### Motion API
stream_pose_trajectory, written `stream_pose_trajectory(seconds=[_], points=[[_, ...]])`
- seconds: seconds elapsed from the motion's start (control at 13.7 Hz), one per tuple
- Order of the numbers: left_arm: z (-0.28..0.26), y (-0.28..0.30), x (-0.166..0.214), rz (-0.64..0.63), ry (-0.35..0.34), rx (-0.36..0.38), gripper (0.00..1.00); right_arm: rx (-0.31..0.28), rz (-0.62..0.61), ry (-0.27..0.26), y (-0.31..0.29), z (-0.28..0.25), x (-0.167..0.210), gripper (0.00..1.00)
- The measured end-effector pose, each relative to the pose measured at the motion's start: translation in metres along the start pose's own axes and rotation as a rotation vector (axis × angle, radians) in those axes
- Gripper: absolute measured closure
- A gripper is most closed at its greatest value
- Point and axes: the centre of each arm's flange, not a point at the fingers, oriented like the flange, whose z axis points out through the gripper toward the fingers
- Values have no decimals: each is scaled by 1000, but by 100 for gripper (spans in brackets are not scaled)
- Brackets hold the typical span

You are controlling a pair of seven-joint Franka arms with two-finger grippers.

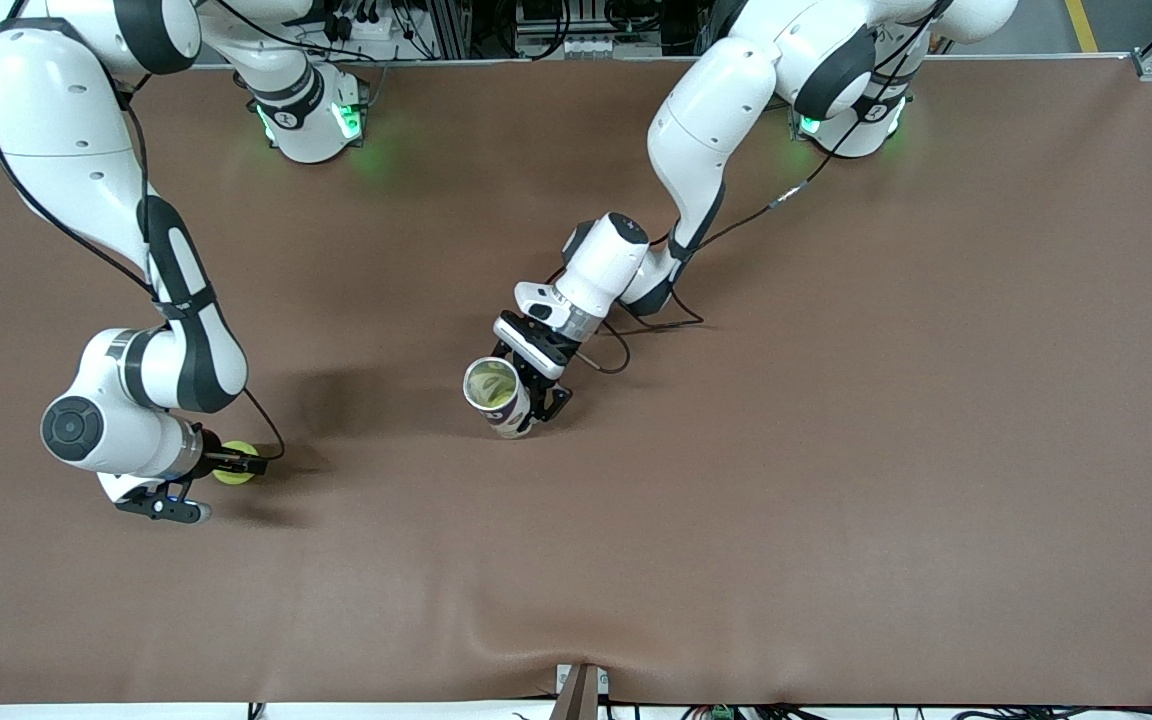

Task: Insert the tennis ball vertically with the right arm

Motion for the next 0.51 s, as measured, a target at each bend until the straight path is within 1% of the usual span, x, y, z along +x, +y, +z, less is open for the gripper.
stream_pose_trajectory(seconds=[0.22, 0.37, 0.51], points=[[0, 0, 0, 0, 0, 0, 24, 7, 1, 5, -5, -8, 3, 33], [0, 0, 0, 0, 0, 0, 22, 13, 29, -25, -20, -26, 1, 33], [0, 0, 0, 0, 1, 1, 22, 16, 89, -72, -53, -62, -8, 33]])
